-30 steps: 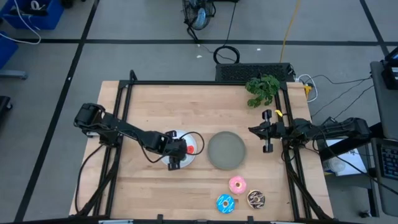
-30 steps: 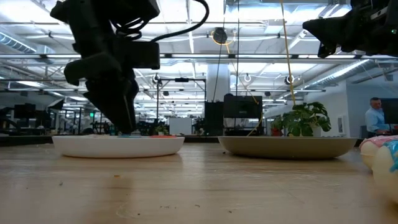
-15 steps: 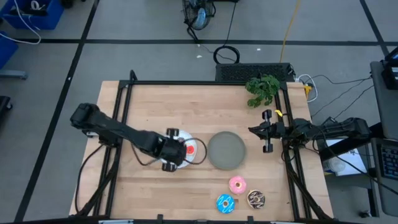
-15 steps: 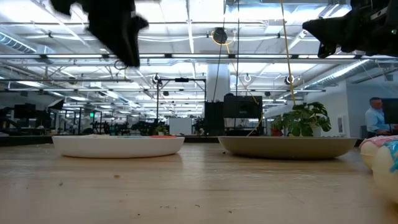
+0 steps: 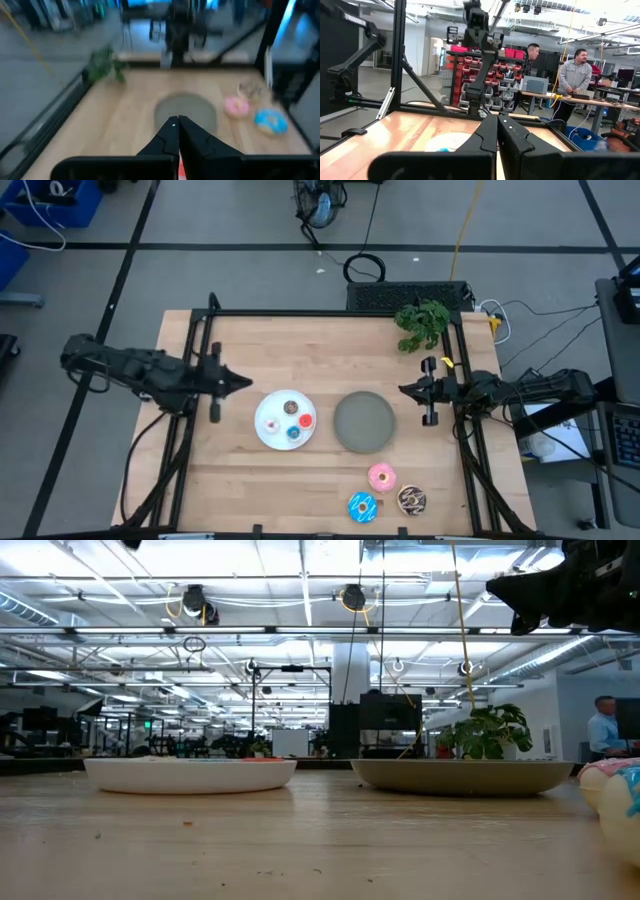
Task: Pick & Place donuts
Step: Put the big pink doughnut on the gray plate
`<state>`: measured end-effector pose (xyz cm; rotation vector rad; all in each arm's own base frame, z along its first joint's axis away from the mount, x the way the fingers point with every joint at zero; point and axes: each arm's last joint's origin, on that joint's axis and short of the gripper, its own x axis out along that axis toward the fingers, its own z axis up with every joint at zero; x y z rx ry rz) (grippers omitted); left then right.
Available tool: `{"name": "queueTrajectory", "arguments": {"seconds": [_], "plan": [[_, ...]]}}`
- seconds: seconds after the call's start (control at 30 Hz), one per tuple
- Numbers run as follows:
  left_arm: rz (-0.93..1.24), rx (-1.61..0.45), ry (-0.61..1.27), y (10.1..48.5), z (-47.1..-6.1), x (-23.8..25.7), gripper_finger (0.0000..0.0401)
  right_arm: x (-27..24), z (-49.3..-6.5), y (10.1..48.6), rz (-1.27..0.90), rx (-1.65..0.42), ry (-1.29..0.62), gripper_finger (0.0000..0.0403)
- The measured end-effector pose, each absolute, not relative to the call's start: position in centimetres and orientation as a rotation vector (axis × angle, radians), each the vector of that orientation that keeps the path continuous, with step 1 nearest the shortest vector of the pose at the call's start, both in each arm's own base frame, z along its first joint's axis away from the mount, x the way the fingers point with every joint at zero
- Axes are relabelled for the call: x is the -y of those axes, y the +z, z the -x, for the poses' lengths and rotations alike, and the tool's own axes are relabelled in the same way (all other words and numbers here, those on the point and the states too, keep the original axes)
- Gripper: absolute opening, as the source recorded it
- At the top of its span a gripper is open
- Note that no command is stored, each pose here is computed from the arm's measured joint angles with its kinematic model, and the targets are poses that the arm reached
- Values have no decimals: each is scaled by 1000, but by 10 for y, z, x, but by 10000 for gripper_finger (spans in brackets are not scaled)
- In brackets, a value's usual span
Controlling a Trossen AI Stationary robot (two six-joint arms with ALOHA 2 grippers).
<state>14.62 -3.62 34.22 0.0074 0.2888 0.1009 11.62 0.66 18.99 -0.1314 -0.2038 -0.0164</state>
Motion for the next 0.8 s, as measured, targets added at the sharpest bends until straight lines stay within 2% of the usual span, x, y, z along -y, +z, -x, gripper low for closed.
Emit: {"name": "queueTrajectory", "arguments": {"seconds": [0.13,0.27,0.47,0.8], "plan": [[-16,-72,171,300,-137,28,4,-7,-116,191,129,211,-17,0],[-72,10,181,268,-128,24,6,-7,-116,191,127,216,-17,0],[-96,47,116,250,-113,20,6,-7,-116,191,128,217,-17,0],[-198,7,101,192,-111,20,3,-6,-115,193,158,239,-27,0]]}}
